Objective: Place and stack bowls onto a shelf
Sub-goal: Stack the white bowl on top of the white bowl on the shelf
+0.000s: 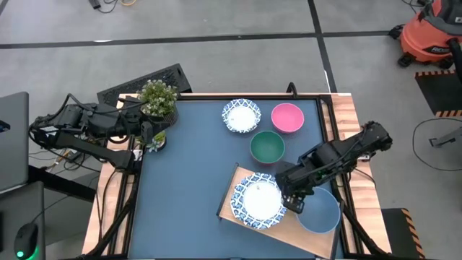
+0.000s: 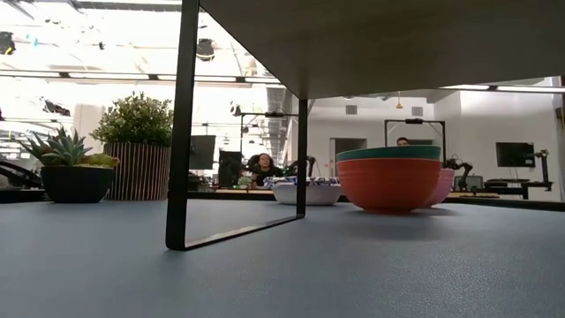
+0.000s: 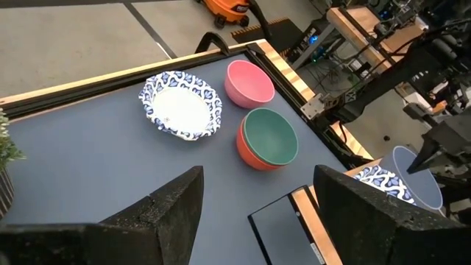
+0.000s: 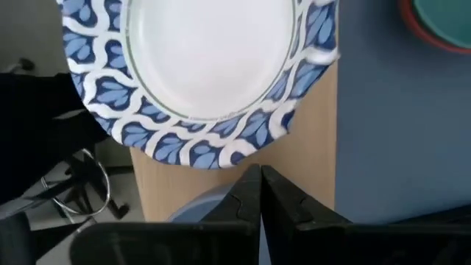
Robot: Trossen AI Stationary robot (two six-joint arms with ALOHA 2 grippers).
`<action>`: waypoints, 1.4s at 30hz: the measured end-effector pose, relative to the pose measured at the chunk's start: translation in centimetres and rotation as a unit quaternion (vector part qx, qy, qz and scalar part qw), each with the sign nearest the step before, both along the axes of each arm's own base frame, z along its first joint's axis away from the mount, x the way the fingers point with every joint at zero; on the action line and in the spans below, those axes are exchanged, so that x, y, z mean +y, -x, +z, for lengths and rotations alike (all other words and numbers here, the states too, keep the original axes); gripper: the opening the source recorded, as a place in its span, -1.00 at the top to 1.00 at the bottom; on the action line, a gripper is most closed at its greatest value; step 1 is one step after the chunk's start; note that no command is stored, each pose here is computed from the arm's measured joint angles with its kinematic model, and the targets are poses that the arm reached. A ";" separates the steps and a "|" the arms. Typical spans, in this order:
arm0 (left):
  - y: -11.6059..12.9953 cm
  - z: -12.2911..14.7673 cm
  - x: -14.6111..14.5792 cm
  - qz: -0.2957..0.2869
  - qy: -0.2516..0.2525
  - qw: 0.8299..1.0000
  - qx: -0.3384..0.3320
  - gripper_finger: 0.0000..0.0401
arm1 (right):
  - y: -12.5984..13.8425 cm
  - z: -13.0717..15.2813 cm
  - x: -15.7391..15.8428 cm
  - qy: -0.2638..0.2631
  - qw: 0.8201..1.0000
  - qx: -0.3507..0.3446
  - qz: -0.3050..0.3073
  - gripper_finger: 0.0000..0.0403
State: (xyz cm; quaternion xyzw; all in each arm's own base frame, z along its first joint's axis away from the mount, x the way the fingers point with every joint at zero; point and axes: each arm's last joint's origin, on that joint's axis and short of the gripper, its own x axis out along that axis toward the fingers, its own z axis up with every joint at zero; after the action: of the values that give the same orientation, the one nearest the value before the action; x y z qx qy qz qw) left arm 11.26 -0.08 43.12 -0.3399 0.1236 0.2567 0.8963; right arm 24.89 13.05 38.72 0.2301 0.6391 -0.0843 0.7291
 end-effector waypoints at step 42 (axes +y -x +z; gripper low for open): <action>-1.1 -0.3 -0.1 0.001 0.001 1.000 0.015 -0.21 | -1.1 -2.6 1.1 0.033 0.999 -0.012 0.024 0.87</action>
State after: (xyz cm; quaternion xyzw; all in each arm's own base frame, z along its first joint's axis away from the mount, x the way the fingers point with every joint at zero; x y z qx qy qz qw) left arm 12.35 -0.22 42.79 -0.3373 0.1372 0.2628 0.8935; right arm 26.01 14.12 36.12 0.1916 0.6322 -0.0849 0.7459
